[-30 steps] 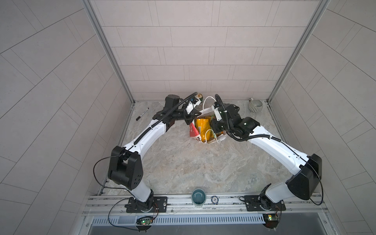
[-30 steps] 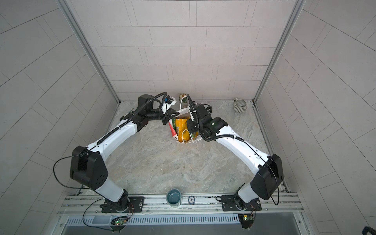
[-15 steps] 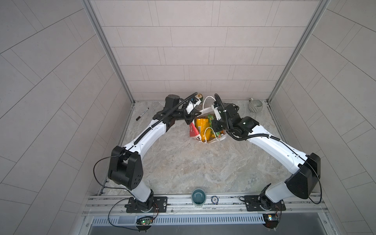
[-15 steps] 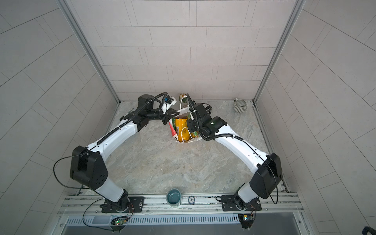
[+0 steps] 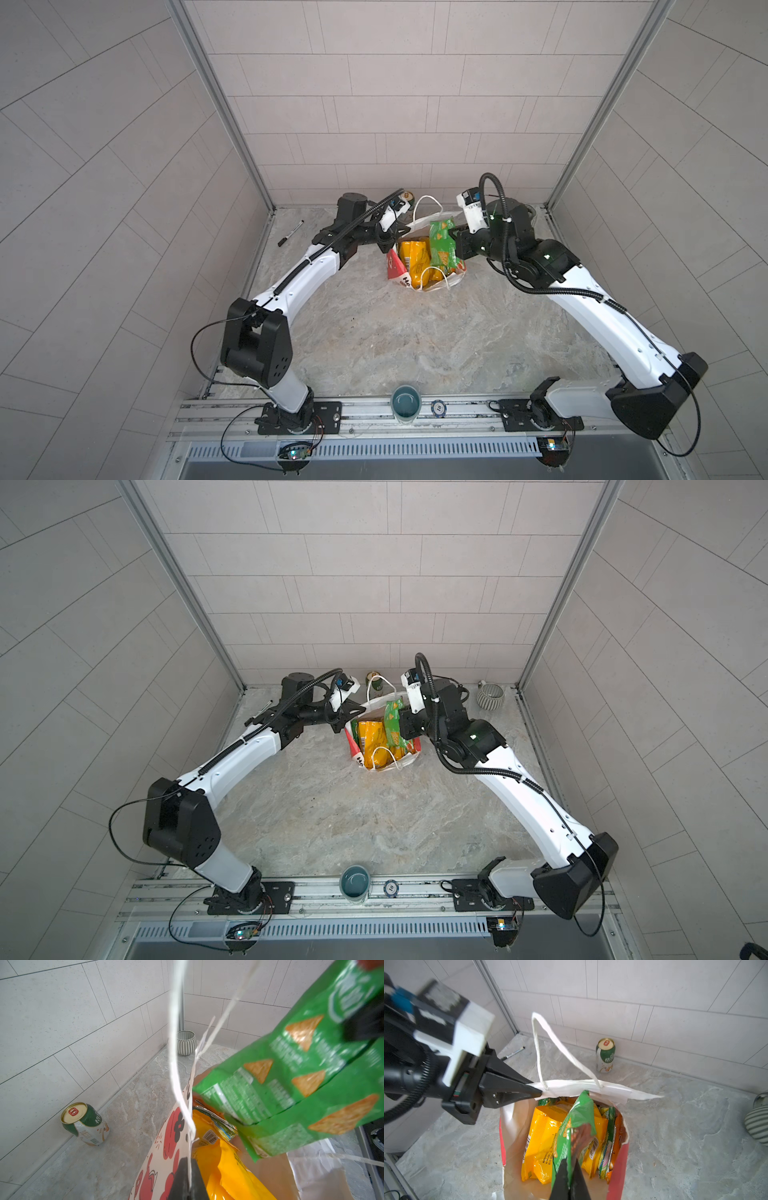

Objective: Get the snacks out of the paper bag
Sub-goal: 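Grasp the green chip bag with the right gripper and lift it out, then carry the green chip bag beside the paper bag and release it with the right gripper, then reach the right gripper back into the paper bag toward the yellow packs, then grasp a yellow mango candy bag with the right gripper and lift it out, then lower the yellow candy bag onto the table and open the right gripper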

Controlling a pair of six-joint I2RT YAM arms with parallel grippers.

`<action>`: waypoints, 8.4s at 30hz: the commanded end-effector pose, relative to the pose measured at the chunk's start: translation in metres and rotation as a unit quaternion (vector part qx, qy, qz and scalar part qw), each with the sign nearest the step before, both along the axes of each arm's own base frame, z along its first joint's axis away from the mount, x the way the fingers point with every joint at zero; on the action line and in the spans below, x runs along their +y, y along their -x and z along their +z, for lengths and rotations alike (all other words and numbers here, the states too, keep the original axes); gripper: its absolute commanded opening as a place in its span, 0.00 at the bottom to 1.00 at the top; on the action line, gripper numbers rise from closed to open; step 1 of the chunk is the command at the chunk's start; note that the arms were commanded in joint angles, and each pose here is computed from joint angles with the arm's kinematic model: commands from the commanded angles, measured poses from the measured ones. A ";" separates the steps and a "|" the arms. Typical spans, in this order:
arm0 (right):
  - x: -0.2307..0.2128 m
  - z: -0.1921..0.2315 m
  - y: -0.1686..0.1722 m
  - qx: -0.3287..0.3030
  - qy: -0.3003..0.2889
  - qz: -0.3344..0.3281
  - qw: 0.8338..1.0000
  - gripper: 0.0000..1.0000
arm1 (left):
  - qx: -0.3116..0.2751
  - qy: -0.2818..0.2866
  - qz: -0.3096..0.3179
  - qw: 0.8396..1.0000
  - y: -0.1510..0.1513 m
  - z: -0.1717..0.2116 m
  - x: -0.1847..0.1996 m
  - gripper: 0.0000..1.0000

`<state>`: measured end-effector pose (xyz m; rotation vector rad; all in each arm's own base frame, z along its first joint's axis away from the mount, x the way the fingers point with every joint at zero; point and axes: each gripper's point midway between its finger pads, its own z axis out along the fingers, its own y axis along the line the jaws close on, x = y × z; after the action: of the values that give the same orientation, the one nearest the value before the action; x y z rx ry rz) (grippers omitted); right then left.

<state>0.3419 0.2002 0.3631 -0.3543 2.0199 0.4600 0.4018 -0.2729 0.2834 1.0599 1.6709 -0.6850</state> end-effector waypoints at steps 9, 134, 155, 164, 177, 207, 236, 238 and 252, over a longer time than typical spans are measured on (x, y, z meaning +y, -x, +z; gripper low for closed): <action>-0.085 0.079 0.021 -0.081 -0.144 -0.077 0.983 0.00 | -0.074 0.042 -0.021 0.996 0.010 0.052 -0.007 0.00; 0.052 -0.059 -0.009 0.067 -0.009 -0.004 0.998 0.63 | -0.049 0.027 -0.052 0.997 0.018 0.043 -0.010 0.00; 0.083 -0.122 -0.030 0.100 0.006 -0.050 0.994 0.76 | -0.055 0.029 -0.058 0.996 0.023 0.045 -0.012 0.00; 0.085 -0.142 -0.038 0.100 0.015 -0.070 0.992 0.56 | -0.056 0.028 -0.057 0.996 0.023 0.045 -0.012 0.00; 0.083 -0.114 -0.031 0.082 0.008 -0.055 0.995 0.20 | -0.059 0.024 -0.052 0.997 0.021 0.043 -0.011 0.00; 0.081 -0.011 0.008 -0.031 -0.019 0.054 0.998 0.00 | -0.060 0.011 -0.044 0.997 0.016 0.034 -0.009 0.00; -0.007 0.116 0.021 -0.131 -0.138 0.019 0.982 0.00 | -0.065 0.005 -0.031 0.997 0.013 0.032 -0.007 0.00; -0.020 0.125 0.022 -0.136 -0.158 0.012 0.978 0.00 | -0.066 0.006 -0.030 0.997 0.012 0.032 -0.007 0.00; -0.148 0.124 0.002 -0.123 -0.319 -0.158 0.926 0.00 | -0.070 0.004 -0.020 0.997 0.012 0.033 -0.004 0.00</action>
<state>0.3372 0.0673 0.4592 0.2047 1.6878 0.6649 0.3992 -0.2737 0.2814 1.1055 1.6570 -0.6425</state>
